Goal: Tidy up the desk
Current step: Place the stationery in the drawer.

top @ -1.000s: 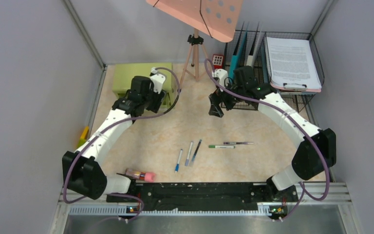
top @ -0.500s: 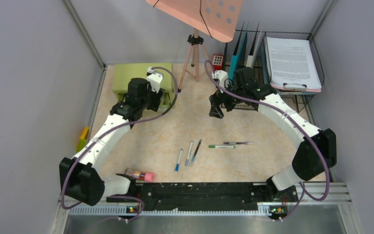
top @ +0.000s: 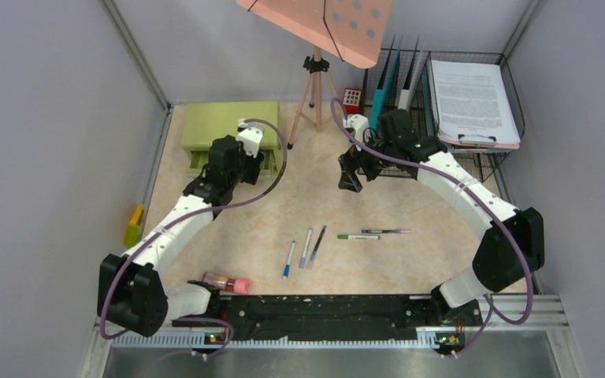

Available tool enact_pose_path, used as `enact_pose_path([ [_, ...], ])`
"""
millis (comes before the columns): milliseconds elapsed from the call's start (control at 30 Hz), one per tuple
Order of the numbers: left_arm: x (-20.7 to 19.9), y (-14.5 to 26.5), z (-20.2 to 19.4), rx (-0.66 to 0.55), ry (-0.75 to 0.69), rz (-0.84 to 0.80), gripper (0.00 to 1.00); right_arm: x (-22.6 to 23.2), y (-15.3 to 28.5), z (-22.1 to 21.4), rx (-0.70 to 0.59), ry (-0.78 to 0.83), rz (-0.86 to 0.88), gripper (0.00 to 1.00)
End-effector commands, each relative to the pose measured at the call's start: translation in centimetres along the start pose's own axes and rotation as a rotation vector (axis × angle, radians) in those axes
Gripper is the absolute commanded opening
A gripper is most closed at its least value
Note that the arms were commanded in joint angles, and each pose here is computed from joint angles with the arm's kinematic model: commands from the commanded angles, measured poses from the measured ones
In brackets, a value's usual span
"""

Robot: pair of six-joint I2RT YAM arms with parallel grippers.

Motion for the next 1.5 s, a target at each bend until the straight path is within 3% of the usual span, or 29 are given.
enact_pose_path([
  [0, 0.2, 0.4, 0.2, -0.036, -0.008, 0.007, 0.18, -0.2, 1.0, 1.4, -0.064, 0.029, -0.015, 0.96],
  [167, -0.1, 0.3, -0.3, 0.047, -0.022, -0.018, 0.17, -0.1, 1.0, 1.2, -0.06, 0.029, -0.014, 0.95],
  [467, -0.6, -0.5, -3.3, 0.36, -0.014, -0.036, 0.14, 0.0, 1.1, 1.2, -0.068, 0.033, -0.012, 0.95],
  [800, -0.7, -1.9, -3.1, 0.468, 0.015, -0.022, 0.14, 0.4, 1.2, 0.9, -0.068, 0.031, -0.004, 0.95],
  [1467, 0.5, -3.0, -0.1, 0.446, 0.105, 0.0, 0.88, 0.6, 1.2, 0.8, -0.072, 0.025, 0.007, 0.95],
])
Point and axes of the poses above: each gripper's point midway between its finger pads, its own y axis back along the fingers, its own x axis along the line the jaws close on, z = x × y, the point moved 3 cm from there along y, back along the fingers, and after that the axes turned 10 degrees about y, right-handed, at the moved point
